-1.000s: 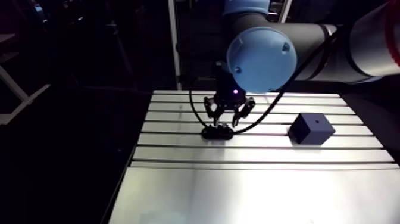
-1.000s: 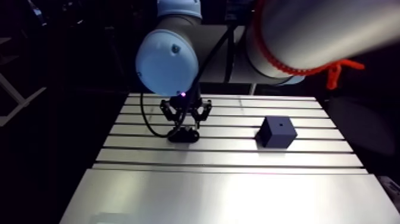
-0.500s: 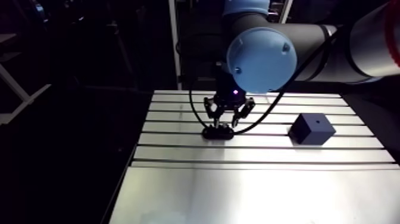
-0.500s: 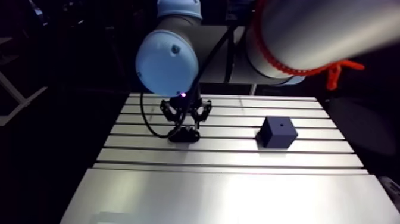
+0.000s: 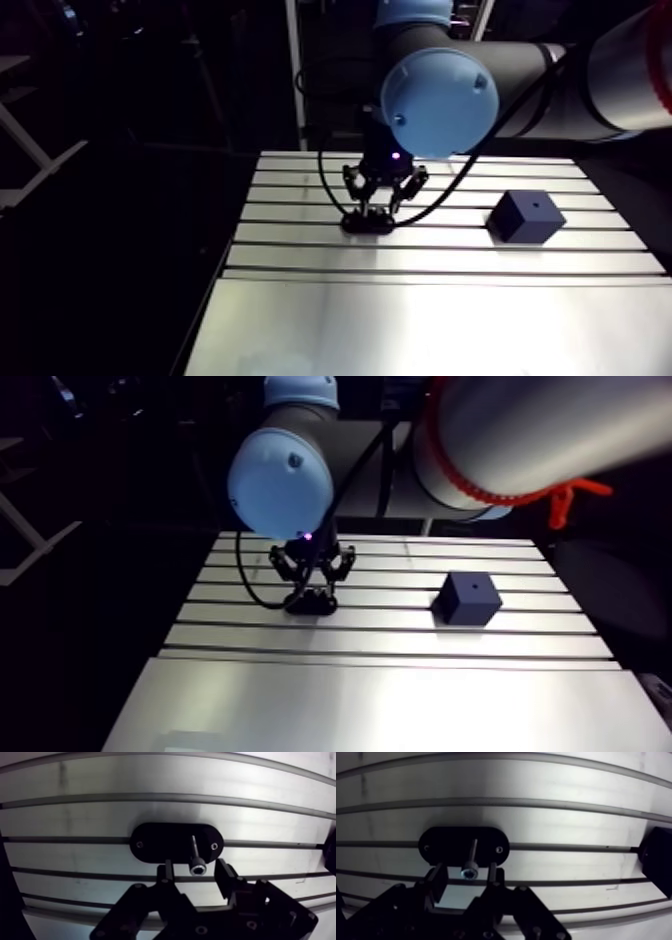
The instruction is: Pick up the M10 bolt and insert it into the hole until fully seated.
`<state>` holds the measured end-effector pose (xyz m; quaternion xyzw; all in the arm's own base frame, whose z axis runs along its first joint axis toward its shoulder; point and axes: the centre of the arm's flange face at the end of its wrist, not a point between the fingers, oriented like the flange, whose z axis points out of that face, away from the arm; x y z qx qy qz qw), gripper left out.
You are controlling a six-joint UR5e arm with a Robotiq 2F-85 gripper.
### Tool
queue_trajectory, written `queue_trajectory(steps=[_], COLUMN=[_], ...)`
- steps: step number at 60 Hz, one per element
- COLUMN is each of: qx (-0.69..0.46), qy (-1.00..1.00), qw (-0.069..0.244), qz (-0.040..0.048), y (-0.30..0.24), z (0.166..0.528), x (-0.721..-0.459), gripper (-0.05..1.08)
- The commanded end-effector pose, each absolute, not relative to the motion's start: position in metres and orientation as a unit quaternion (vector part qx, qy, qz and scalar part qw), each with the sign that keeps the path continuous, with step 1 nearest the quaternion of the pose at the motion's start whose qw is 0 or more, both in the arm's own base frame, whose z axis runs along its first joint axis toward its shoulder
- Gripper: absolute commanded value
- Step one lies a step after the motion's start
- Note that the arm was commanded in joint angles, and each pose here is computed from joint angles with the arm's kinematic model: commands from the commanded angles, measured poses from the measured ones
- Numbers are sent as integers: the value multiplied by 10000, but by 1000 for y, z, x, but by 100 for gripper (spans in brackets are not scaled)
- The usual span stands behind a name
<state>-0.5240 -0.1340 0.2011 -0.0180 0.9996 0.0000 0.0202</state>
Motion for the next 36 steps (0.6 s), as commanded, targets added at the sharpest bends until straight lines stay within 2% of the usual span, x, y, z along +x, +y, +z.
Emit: queue_trajectory(steps=[1,36], qx=[-180,-180], qy=[9996,9996], qw=[203,196], qz=[0,0], y=[-134,-134], z=[201,202], x=[-524,-524], gripper=[48,54])
